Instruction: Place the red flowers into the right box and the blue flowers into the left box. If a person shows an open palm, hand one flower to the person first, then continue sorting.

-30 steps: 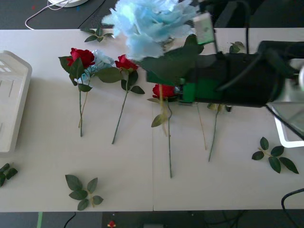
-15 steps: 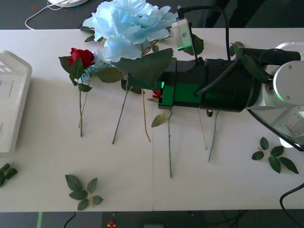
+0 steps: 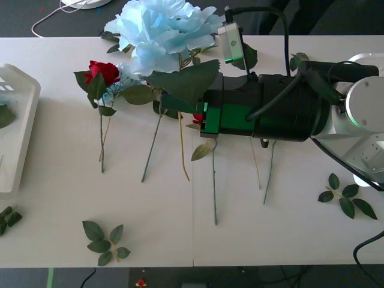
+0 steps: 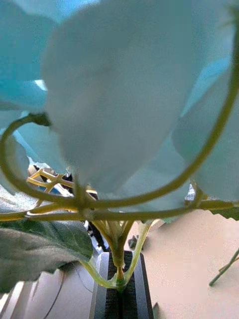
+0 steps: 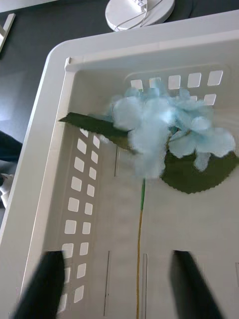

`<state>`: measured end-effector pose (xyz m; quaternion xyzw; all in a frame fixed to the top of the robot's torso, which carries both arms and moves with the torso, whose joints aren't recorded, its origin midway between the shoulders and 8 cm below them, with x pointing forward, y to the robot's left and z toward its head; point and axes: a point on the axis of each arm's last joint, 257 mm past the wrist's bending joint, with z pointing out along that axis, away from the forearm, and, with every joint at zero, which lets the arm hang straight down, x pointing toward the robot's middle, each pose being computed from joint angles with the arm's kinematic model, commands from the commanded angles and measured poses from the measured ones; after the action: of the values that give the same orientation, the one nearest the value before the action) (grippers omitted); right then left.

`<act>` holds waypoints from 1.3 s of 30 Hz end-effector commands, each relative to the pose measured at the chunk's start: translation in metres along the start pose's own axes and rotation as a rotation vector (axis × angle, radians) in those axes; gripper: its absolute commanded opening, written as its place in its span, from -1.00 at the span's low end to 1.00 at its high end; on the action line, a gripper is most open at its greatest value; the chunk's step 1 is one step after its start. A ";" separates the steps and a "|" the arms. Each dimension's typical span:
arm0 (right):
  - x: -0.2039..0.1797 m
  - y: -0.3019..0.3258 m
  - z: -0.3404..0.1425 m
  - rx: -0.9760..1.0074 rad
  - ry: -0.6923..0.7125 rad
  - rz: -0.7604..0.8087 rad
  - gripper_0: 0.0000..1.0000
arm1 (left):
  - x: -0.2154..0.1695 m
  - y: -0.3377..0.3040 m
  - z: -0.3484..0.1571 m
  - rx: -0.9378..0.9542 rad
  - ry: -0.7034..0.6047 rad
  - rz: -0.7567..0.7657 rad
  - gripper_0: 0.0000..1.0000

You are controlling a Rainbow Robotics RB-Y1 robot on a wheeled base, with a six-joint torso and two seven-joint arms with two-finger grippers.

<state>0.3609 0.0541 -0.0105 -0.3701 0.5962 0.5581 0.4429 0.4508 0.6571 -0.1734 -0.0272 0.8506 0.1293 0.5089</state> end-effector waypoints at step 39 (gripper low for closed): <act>-0.020 0.024 0.012 -0.075 -0.041 -0.036 -1.00 | -0.204 -0.349 -0.184 1.233 -0.332 0.034 1.00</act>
<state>0.3564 0.0545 -0.0038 -0.3646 0.5886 0.5738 0.4373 0.4753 0.3060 0.0095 0.2209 0.7287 -0.3447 0.5490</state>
